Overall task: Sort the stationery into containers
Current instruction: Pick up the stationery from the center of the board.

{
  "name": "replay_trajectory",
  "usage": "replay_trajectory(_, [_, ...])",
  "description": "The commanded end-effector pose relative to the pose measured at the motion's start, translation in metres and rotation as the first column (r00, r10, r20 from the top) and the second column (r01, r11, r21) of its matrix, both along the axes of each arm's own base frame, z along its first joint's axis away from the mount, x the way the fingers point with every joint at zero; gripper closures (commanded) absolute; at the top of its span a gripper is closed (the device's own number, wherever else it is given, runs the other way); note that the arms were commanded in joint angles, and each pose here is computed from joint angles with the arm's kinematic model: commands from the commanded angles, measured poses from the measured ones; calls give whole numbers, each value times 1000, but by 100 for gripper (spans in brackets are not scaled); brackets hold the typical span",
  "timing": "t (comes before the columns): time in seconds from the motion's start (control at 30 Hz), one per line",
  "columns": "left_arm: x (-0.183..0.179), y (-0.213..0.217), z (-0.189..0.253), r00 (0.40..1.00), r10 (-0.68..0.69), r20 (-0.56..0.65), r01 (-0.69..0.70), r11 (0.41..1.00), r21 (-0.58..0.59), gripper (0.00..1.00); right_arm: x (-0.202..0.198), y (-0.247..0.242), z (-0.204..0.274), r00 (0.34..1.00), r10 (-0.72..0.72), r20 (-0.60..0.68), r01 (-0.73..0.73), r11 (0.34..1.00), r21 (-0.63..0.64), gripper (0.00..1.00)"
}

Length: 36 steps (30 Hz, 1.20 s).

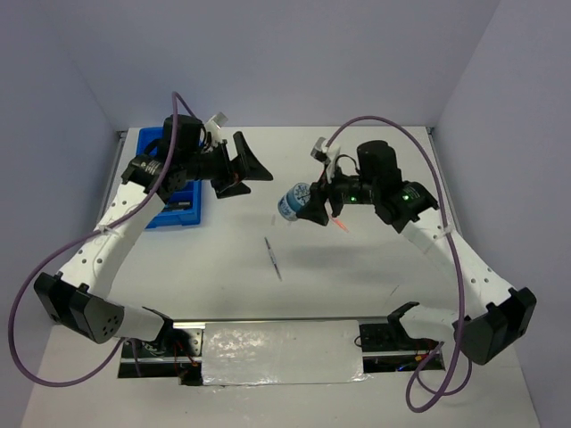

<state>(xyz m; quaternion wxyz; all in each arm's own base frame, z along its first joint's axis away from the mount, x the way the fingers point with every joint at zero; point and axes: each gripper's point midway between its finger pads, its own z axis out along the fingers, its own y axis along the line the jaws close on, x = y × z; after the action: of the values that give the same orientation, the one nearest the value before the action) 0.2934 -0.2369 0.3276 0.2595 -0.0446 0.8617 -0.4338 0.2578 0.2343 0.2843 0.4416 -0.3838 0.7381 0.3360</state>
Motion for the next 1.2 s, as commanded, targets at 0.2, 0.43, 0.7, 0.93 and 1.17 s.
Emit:
replay_trajectory(0.2, [-25, -22, 45, 938, -258, 231, 275, 960, -47, 1, -33, 46, 33, 935, 346, -74, -344, 938, 47, 100])
replay_trajectory(0.43, [-30, 7, 30, 774, -321, 545, 252, 947, 199, 1, -59, 44, 39, 852, 478, -214, -475, 877, 69, 100])
replay_trajectory(0.7, [-97, -13, 50, 471, -474, 744, 589, 797, 135, 1, -86, 34, 47, 829, 507, -234, -500, 861, 94, 100])
replay_trajectory(0.93, [-131, -26, 88, 364, -503, 784, 806, 591, 5, 1, -108, 34, 47, 827, 514, -228, -506, 857, 94, 100])
replay_trajectory(1.17, [-122, -43, 67, 393, -592, 704, 793, 606, 67, 1, -111, 39, 53, 829, 514, -220, -508, 857, 88, 100])
